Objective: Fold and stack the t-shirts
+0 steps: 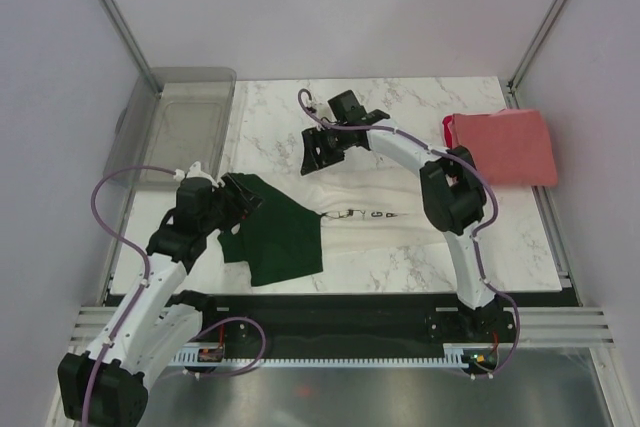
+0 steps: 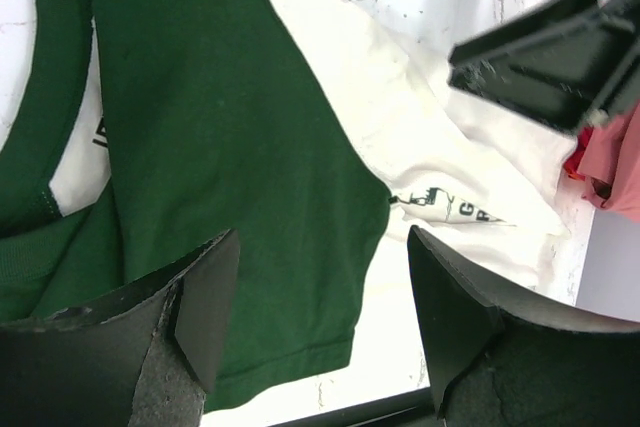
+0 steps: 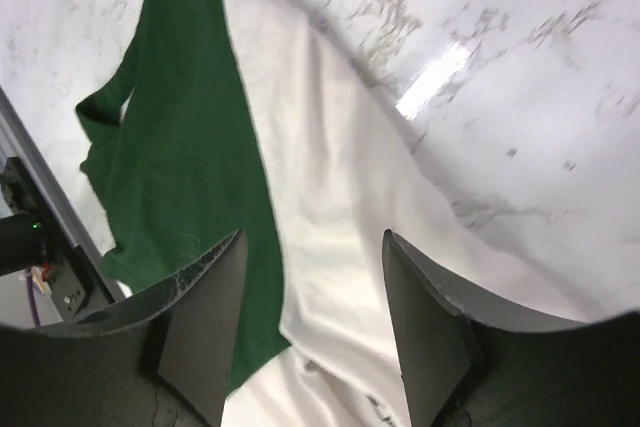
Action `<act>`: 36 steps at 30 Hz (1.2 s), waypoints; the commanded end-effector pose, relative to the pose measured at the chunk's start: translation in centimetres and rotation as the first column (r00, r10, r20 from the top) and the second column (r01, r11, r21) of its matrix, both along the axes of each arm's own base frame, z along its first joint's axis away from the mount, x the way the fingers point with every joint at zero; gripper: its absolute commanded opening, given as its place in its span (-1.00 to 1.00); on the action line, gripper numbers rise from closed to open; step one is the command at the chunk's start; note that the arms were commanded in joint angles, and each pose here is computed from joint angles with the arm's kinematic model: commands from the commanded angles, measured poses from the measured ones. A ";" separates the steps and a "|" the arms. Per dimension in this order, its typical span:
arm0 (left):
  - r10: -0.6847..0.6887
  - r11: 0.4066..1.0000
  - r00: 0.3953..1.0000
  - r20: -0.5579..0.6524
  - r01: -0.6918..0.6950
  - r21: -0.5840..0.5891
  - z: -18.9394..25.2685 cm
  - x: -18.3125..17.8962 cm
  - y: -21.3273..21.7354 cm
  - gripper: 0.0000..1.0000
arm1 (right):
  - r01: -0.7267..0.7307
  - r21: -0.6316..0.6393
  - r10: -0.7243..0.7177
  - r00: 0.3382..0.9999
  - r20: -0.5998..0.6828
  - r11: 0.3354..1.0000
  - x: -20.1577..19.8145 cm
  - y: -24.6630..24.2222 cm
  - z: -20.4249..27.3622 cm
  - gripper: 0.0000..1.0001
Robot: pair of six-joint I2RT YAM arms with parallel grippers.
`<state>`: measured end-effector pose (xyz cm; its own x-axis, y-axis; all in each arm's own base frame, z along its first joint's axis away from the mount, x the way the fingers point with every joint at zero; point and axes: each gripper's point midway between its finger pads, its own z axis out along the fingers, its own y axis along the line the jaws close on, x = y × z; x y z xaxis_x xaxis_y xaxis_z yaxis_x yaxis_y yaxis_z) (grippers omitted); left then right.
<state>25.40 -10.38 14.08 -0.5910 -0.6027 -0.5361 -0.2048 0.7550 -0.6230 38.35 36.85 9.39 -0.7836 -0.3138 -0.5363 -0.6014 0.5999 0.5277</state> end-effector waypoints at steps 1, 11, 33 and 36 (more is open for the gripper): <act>-0.051 0.999 0.998 0.043 0.051 0.011 0.9 0.0 -0.4 0.50 | -0.059 -0.071 0.056 0.998 -0.034 0.996 0.6 -0.5 -0.9 0.29; -0.067 0.997 0.996 0.055 0.065 0.031 1.2 0.2 -0.4 0.50 | -0.088 -0.109 0.072 0.987 -0.144 0.990 1.3 -0.2 -6.3 0.32; -0.076 0.996 0.996 0.046 0.073 0.054 0.6 0.3 -0.3 0.50 | 0.385 0.113 -0.374 0.921 -0.110 0.916 16.3 -8.4 -0.1 -1.00; -0.075 0.996 0.996 0.046 0.073 0.050 0.5 0.5 -0.3 0.50 | 0.561 0.167 -0.540 0.827 -0.159 0.810 21.1 -11.6 0.2 -1.00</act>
<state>25.30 -10.49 13.79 -0.6141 -0.5581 -0.5580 -0.1688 0.7836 -0.5979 52.69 28.01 4.91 -0.9276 0.0448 -0.3708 -0.2245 0.7264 0.6495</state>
